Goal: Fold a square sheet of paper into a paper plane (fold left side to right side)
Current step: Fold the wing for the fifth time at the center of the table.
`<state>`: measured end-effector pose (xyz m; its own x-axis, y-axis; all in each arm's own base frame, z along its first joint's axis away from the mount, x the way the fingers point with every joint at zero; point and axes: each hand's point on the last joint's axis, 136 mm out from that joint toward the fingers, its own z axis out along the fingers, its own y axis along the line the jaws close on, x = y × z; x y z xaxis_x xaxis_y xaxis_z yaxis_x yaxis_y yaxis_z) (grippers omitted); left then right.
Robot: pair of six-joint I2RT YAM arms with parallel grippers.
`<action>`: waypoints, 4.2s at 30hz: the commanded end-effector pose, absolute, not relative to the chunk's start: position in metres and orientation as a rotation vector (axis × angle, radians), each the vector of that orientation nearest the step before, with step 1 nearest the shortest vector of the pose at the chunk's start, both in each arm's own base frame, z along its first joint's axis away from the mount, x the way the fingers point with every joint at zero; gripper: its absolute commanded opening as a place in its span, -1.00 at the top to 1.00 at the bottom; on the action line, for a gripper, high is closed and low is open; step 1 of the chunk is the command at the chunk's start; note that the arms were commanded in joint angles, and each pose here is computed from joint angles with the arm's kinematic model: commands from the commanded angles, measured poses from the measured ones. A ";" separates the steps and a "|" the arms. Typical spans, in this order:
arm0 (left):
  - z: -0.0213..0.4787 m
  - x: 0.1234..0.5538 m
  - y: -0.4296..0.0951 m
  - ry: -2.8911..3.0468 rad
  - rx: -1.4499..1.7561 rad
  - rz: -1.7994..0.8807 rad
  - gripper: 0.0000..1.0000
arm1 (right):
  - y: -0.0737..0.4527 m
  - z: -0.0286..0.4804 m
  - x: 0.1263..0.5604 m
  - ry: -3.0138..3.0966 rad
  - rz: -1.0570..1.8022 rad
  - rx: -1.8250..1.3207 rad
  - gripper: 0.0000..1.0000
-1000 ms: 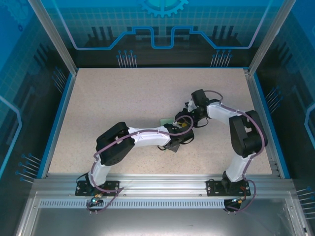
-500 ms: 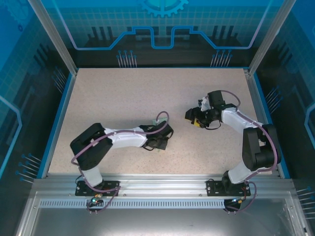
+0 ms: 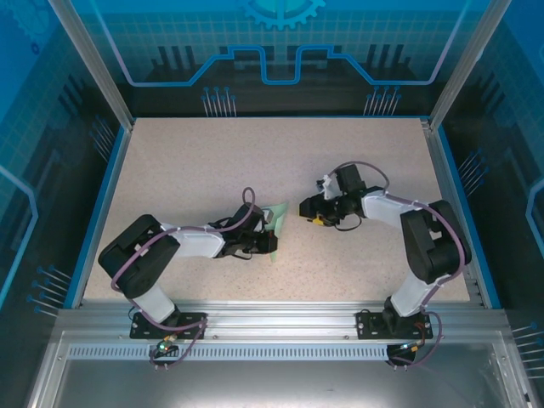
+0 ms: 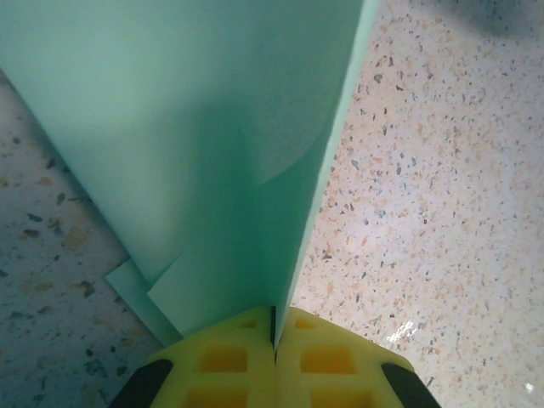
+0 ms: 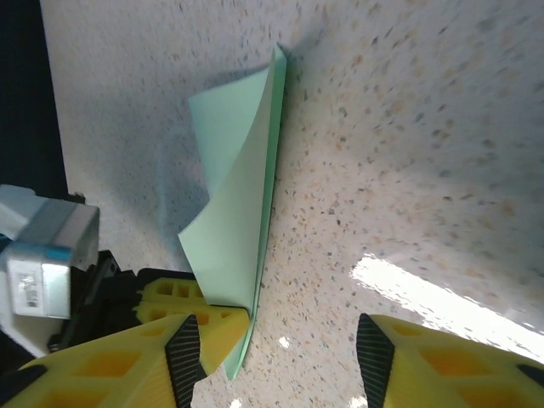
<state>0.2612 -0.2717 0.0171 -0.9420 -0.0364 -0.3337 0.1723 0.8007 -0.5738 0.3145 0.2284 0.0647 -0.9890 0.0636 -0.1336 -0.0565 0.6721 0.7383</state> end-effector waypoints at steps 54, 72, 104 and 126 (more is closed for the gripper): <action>0.050 0.276 -0.250 2.546 -0.090 -1.129 -0.05 | 0.298 0.003 0.314 2.999 1.074 -0.124 0.34; 0.051 0.324 -0.240 2.527 -0.249 -1.235 0.24 | 0.298 0.006 0.313 2.995 1.073 -0.125 0.34; 0.022 0.329 -0.234 2.582 -0.314 -1.149 0.96 | 0.299 0.008 0.313 2.991 1.086 -0.134 0.31; 0.002 0.319 -0.230 2.624 -0.335 -1.130 1.00 | 0.293 0.062 0.329 2.818 1.177 -0.142 0.20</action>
<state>0.3260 -0.2343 0.0161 -0.9324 -0.3192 -0.1697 -0.0897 0.6590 -0.7467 0.3236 0.2973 0.0354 -0.9959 -0.0695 -0.0587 -0.0908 0.7195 0.6886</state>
